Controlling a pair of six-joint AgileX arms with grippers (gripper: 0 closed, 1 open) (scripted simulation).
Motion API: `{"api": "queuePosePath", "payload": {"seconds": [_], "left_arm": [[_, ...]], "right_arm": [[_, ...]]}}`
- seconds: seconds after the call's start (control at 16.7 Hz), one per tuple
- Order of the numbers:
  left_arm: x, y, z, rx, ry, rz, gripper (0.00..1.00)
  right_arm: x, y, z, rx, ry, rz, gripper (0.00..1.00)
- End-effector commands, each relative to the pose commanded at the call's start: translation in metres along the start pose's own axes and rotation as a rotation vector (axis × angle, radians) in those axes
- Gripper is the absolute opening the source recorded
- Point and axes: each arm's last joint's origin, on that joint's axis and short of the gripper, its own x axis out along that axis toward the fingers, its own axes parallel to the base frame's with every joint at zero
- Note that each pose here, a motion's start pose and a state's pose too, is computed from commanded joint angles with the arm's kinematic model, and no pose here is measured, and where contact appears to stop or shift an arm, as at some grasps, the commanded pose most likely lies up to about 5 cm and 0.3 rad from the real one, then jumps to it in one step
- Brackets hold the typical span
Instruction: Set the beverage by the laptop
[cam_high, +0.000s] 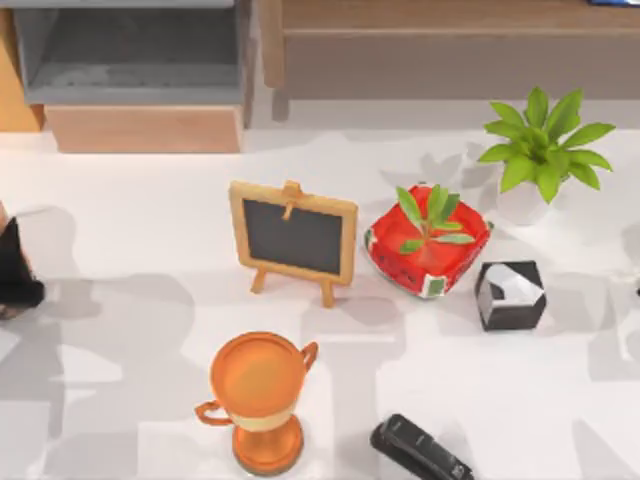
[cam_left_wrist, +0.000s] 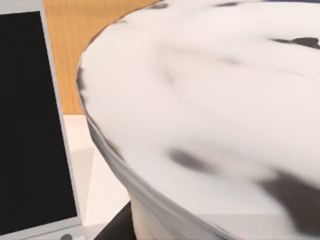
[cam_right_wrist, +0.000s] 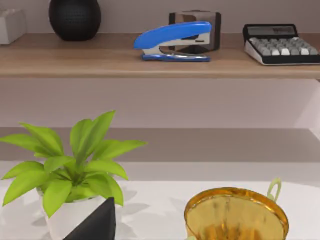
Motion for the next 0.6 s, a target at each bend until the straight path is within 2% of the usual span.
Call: {"api": "queuePosePath", "payload": {"seconds": [0.54, 0.6], "left_arm": [[0.0000, 0.0000, 0.0000, 0.000, 0.000, 0.000, 0.98], [0.0000, 0.0000, 0.0000, 0.000, 0.000, 0.000, 1.00]], "right_arm": [[0.0000, 0.0000, 0.0000, 0.000, 0.000, 0.000, 1.00], [0.0000, 0.0000, 0.0000, 0.000, 0.000, 0.000, 1.00]]}}
